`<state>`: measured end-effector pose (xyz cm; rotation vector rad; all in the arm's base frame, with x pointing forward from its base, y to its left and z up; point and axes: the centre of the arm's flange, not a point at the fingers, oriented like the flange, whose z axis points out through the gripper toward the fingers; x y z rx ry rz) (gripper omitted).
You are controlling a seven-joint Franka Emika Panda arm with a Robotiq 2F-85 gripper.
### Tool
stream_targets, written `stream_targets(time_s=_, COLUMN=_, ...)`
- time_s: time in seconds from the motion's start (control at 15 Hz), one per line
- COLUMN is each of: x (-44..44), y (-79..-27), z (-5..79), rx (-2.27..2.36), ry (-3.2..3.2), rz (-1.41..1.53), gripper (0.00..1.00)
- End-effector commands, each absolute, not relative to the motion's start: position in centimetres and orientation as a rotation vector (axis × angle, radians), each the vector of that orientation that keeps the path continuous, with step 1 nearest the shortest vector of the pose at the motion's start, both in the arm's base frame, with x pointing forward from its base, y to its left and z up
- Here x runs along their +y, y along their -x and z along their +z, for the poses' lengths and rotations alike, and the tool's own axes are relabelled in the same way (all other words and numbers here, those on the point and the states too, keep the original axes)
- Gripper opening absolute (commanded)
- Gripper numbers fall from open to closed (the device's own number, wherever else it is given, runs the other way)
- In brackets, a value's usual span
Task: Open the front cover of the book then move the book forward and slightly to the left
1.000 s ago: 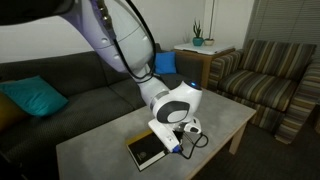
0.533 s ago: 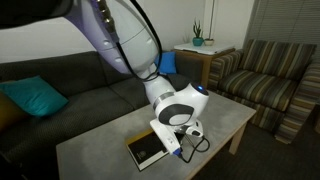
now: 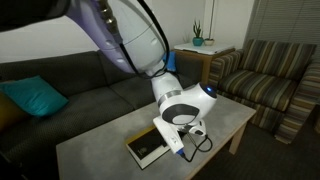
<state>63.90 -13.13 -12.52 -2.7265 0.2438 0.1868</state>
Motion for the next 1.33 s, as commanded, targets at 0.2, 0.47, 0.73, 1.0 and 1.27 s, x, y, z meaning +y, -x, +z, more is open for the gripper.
stream_targets(time_s=0.2, x=-12.3, y=-65.8, z=-10.8, rx=0.131, ry=2.614, rz=0.172, gripper=0.0)
stream_targets(time_s=0.47, x=-11.8, y=-65.9, z=-9.6, rx=0.032, ry=2.574, rz=0.218, gripper=0.0)
stream_targets(time_s=0.73, x=-10.7, y=-65.6, z=-8.8, rx=-0.076, ry=2.504, rz=0.264, gripper=0.0)
stream_targets(time_s=1.0, x=-9.1, y=-65.7, z=-7.6, rx=-0.147, ry=2.431, rz=0.281, gripper=0.0)
stream_targets(time_s=1.27, x=-7.1, y=-66.2, z=-5.8, rx=-0.207, ry=2.362, rz=0.294, gripper=0.0)
